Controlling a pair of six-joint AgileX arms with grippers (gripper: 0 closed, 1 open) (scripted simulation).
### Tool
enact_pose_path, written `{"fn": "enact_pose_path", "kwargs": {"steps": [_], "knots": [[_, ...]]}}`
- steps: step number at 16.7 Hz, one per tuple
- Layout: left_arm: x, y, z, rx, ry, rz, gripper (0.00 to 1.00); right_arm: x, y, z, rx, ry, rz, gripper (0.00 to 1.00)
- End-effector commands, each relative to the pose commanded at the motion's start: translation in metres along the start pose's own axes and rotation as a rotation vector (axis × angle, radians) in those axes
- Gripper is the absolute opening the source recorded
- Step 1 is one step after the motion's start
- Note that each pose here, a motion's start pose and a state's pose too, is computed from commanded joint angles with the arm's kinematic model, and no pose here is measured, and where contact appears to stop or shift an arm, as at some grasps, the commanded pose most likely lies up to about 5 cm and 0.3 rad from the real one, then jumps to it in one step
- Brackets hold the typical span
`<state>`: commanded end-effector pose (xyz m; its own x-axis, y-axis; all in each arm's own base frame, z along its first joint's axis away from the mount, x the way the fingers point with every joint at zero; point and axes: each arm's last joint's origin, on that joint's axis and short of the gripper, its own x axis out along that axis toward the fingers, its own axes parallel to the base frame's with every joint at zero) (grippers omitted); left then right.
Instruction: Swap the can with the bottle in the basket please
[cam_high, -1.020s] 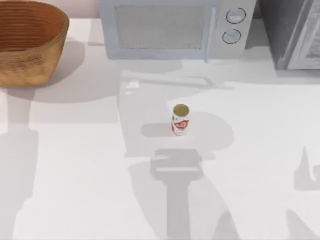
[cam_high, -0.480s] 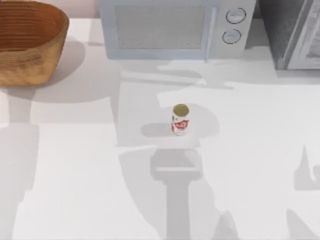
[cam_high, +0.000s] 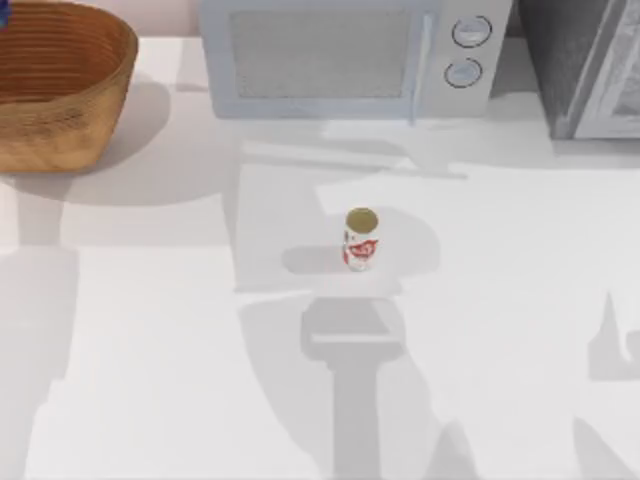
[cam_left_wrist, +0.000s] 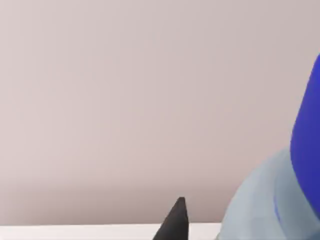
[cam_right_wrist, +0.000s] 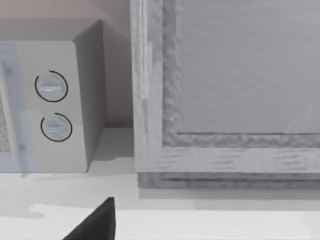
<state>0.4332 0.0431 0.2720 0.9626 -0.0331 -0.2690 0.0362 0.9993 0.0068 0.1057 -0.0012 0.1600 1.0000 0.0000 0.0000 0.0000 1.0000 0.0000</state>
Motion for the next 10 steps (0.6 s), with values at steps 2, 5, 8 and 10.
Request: {"fn": "enact_pose_path", "kwargs": {"steps": [2,5,8,10], "knots": [[0.0,0.0,0.0,0.0,0.0,0.0,0.83,0.0,0.0,0.0,0.0,0.0,0.0,1.0],[0.0,0.0,0.0,0.0,0.0,0.0,1.0,0.0,0.0,0.0,0.0,0.0,0.0,1.0],[0.0,0.0,0.0,0.0,0.0,0.0,1.0,0.0,0.0,0.0,0.0,0.0,0.0,1.0],[0.0,0.0,0.0,0.0,0.0,0.0,1.0,0.0,0.0,0.0,0.0,0.0,0.0,1.0]]}}
